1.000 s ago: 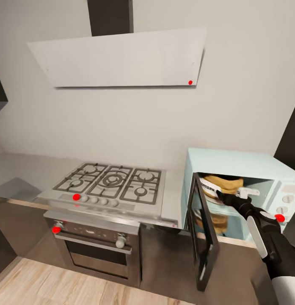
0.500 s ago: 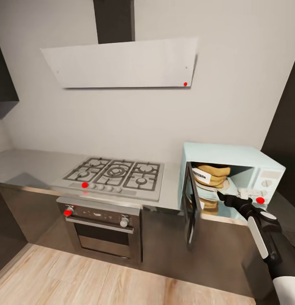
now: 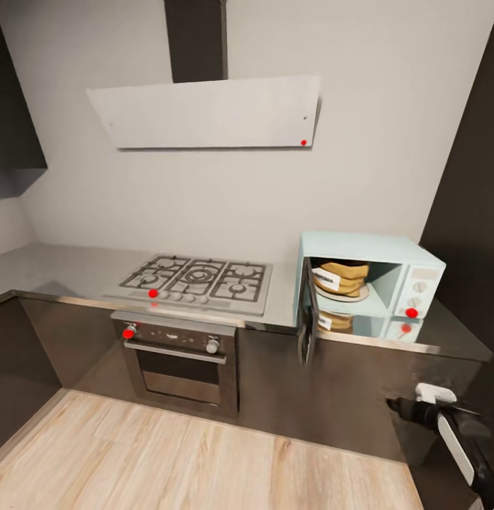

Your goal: In the kitchen, take the popcorn bag from the countertop, put it into the microwave, and heat it until the popcorn is cooked so the cooked popcorn ends up inside the bag.

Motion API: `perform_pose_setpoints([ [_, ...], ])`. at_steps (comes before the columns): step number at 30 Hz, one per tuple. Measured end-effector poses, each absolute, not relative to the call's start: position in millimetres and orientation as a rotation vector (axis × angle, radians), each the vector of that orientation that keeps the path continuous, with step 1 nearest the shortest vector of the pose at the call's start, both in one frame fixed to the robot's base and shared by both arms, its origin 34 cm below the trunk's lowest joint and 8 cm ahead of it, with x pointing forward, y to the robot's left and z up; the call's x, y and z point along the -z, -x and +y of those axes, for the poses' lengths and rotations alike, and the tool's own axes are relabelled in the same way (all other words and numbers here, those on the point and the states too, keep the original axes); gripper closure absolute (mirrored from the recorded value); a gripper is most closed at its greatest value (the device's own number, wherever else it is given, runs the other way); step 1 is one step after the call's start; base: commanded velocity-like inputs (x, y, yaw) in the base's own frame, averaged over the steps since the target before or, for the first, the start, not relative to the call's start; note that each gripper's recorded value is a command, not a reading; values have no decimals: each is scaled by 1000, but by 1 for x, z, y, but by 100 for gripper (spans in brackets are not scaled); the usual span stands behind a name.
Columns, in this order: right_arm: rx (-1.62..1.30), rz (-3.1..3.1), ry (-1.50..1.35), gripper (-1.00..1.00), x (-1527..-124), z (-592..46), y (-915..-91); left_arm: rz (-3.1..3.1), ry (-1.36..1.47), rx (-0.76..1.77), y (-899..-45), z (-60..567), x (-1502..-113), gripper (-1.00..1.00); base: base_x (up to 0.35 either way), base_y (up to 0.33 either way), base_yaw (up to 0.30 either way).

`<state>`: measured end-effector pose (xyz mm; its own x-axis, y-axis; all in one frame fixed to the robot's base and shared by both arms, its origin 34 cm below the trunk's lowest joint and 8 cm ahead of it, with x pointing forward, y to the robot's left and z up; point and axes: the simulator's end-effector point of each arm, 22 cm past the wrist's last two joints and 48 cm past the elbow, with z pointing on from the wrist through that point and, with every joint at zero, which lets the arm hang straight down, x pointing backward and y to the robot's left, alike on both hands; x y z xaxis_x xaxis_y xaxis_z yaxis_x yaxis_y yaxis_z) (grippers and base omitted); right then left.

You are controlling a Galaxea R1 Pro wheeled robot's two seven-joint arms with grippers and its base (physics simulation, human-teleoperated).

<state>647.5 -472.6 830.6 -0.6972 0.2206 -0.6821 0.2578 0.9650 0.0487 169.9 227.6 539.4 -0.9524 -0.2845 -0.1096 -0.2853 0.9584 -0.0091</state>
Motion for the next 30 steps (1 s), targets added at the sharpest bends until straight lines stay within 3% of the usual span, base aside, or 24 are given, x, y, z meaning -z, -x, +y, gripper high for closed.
perform_pose_setpoints([
  [6,229,2595,-236,-100,-694,-485,-544,2996,441,-12,-171,229,-540,-100,-121,0,0],
  [16,101,2979,-79,-100,-562,-387,-293,2997,444,-12,-170,229,-540,-100,-1,0,0],
  [21,28,3011,-60,-100,-550,-352,-247,2999,443,-12,-170,229,-539,-100,0,0,0],
  [30,40,3016,-75,-100,-549,-351,-240,2999,443,-11,-170,229,-539,-100,0,0,-68],
])
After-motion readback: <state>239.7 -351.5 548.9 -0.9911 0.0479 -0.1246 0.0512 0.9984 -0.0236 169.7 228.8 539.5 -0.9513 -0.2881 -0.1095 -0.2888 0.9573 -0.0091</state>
